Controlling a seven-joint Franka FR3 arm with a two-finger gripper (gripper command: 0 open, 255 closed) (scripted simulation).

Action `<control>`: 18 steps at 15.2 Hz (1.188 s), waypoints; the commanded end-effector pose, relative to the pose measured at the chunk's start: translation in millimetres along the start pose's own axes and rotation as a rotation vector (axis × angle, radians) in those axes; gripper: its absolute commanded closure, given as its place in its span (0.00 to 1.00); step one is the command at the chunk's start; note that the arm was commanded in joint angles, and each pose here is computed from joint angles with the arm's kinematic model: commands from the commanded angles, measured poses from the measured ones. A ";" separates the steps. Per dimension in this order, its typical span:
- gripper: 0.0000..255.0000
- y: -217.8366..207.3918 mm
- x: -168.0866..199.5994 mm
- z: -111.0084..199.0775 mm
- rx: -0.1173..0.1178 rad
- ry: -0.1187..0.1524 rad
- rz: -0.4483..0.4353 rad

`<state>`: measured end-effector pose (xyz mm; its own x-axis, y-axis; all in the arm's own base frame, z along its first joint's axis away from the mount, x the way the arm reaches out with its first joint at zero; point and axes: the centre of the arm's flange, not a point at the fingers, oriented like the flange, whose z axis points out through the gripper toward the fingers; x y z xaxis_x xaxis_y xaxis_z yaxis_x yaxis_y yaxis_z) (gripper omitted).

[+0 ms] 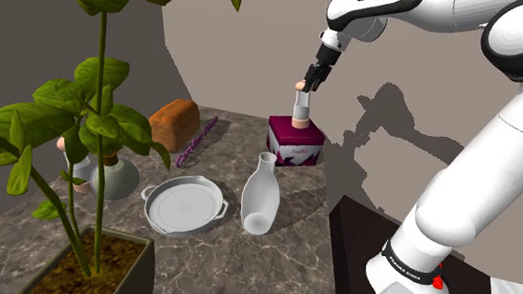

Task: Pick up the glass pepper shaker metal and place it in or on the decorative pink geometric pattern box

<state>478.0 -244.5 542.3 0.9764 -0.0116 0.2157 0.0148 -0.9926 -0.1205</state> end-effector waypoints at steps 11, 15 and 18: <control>0.00 0.0 0.0 -50.0 0.000 0.000 0.000; 0.00 0.0 0.0 -50.0 0.000 0.000 0.000; 0.00 0.0 0.0 -50.0 0.000 0.000 0.000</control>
<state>467.2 -250.6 590.6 0.9763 -0.0117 0.2161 0.0148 -0.9926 -0.1204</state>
